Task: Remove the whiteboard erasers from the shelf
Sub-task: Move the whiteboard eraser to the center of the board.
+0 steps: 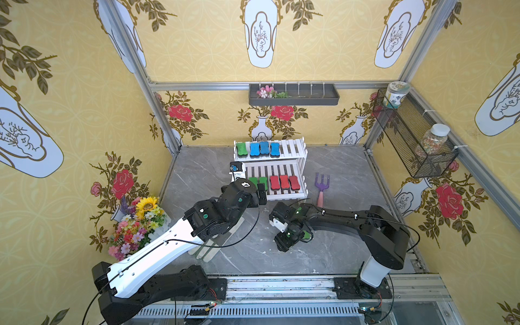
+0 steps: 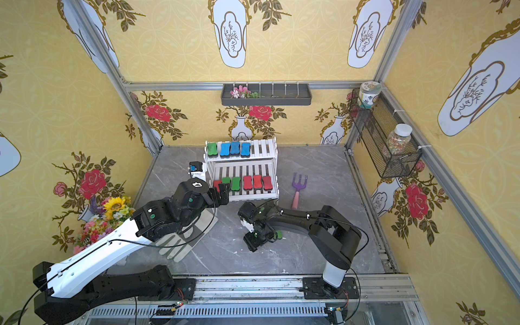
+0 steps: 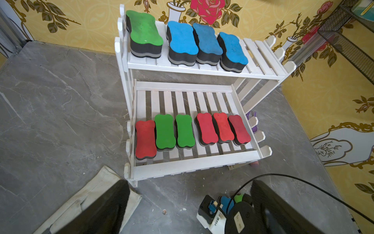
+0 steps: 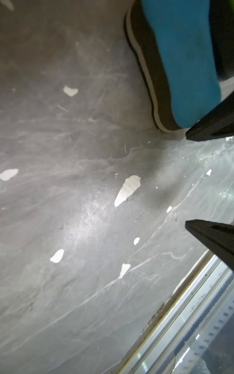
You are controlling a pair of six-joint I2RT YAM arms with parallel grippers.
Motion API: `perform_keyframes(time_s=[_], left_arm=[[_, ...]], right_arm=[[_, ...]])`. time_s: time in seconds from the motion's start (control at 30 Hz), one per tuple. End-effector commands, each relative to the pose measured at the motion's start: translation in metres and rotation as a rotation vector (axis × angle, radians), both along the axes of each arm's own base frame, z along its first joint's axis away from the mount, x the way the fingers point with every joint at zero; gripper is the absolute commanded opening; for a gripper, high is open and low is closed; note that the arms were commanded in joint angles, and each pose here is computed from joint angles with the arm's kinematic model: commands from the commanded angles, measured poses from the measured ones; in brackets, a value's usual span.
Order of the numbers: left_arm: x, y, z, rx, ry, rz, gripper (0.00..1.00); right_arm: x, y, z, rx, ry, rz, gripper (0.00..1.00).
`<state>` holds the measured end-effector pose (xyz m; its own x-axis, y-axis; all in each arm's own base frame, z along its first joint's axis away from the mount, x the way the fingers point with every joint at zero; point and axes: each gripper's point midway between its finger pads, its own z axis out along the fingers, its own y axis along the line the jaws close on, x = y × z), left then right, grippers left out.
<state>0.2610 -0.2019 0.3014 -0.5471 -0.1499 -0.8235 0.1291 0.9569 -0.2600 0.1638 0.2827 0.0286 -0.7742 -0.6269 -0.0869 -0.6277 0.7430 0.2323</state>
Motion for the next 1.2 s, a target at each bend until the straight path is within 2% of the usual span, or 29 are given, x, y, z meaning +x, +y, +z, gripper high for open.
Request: perform_keyframes(time_s=[0.0,0.27,0.37,0.67,0.83,1.03,1.17], left_arm=[[0.003,-0.006,0.005,-0.017,-0.017,-0.014,0.99],[0.007,-0.015,0.002,-0.022,-0.007,-0.032,0.99],[0.007,-0.015,0.001,-0.024,-0.007,-0.034,0.99],[0.007,-0.014,-0.003,-0.019,0.004,-0.029,1.00],[0.008,-0.014,-0.006,-0.016,0.007,-0.026,0.99],[0.011,-0.013,-0.006,-0.016,0.000,-0.024,0.99],[0.012,-0.014,-0.006,-0.021,-0.004,-0.031,0.99]], right_arm=[[0.004,-0.008,0.002,-0.030,-0.027,0.004,0.66],[0.006,-0.008,0.020,-0.010,-0.060,0.015,0.69],[0.005,0.006,0.030,0.049,-0.081,0.037,0.69],[0.034,0.036,0.014,0.077,-0.100,0.043,0.69],[0.035,0.021,0.005,0.044,-0.093,0.013,0.68],[0.019,0.002,0.000,0.016,-0.065,-0.009,0.68],[0.015,-0.001,0.010,0.036,-0.086,-0.027,0.68]])
